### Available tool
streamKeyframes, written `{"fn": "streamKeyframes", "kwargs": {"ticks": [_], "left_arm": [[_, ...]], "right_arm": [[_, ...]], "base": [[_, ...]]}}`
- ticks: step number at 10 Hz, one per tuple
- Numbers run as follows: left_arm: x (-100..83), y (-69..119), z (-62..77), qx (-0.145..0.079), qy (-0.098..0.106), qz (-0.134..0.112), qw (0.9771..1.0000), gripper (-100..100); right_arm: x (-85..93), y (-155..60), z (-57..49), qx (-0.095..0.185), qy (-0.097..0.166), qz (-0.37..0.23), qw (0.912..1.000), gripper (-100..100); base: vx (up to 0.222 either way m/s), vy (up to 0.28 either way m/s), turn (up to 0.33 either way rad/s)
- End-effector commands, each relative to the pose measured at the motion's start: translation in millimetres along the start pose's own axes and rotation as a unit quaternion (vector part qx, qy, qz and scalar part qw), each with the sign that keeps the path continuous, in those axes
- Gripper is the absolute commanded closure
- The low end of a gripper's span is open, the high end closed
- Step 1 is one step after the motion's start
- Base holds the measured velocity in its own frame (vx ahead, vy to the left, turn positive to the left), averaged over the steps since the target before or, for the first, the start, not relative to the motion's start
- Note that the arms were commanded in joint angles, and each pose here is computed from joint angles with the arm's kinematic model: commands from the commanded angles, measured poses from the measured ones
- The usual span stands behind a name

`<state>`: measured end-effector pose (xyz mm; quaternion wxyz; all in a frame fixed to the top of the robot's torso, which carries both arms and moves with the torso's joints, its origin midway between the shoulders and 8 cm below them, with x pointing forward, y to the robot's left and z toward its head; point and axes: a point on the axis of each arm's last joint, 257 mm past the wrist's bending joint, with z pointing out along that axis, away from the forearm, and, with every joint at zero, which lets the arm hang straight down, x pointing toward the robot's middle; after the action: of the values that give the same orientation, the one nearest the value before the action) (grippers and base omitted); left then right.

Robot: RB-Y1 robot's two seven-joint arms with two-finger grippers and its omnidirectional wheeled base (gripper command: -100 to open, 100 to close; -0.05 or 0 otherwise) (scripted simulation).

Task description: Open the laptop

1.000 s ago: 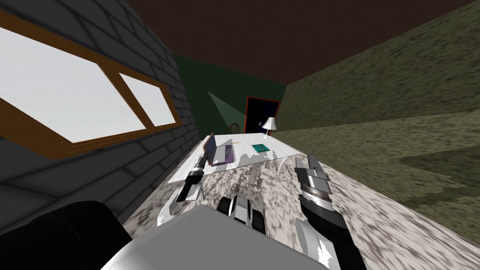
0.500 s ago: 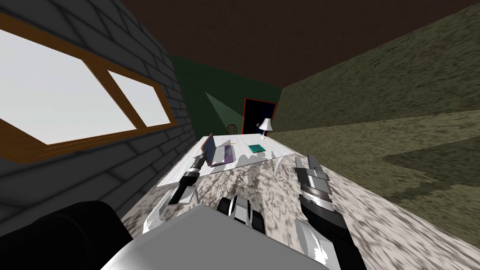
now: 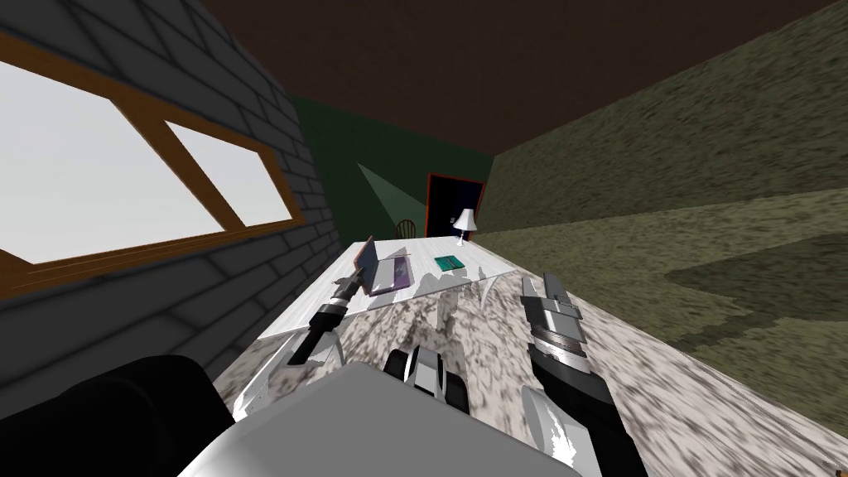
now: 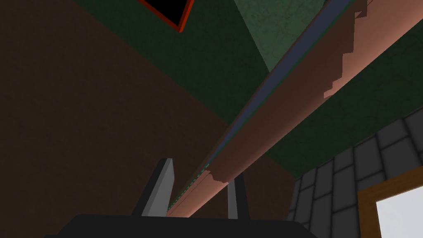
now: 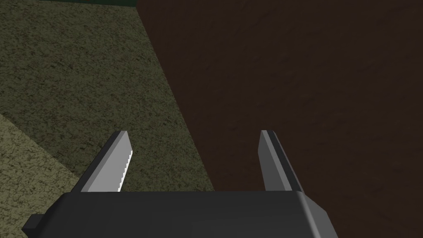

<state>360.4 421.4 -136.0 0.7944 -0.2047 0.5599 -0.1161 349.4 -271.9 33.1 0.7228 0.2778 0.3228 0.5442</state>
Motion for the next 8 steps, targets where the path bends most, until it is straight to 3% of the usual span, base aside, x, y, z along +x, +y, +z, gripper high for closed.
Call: {"fn": "streamKeyframes", "kwargs": {"ticks": [1,3,6,7,8], "left_arm": [[13.8,11.5,-8.9,-0.005,0.028,0.052,0.9983,100],[20.1,17.9,-14.3,-0.004,0.045,0.09,0.9949,100],[29.3,27.8,-23.1,-0.001,0.07,0.147,0.9867,100],[16.1,19.0,-11.7,0.008,0.051,0.139,0.989,100],[29.5,28.9,-19.4,0.007,0.072,0.18,0.981,100]], "right_arm": [[0.0,0,0.0,0.0,0.0,0.0,1.0,0],[0.0,0,0.0,0.0,0.0,0.0,1.0,0],[0.0,0,0.0,0.0,0.0,0.0,1.0,0],[0.0,0,0.0,0.0,0.0,0.0,1.0,0],[0.0,0,0.0,0.0,0.0,0.0,1.0,0]], "base": [[0.048,-0.069,-0.023],[0.047,-0.059,-0.022],[0.039,-0.059,-0.032],[0.013,-0.043,-0.001],[0.03,-0.039,-0.029]]}}
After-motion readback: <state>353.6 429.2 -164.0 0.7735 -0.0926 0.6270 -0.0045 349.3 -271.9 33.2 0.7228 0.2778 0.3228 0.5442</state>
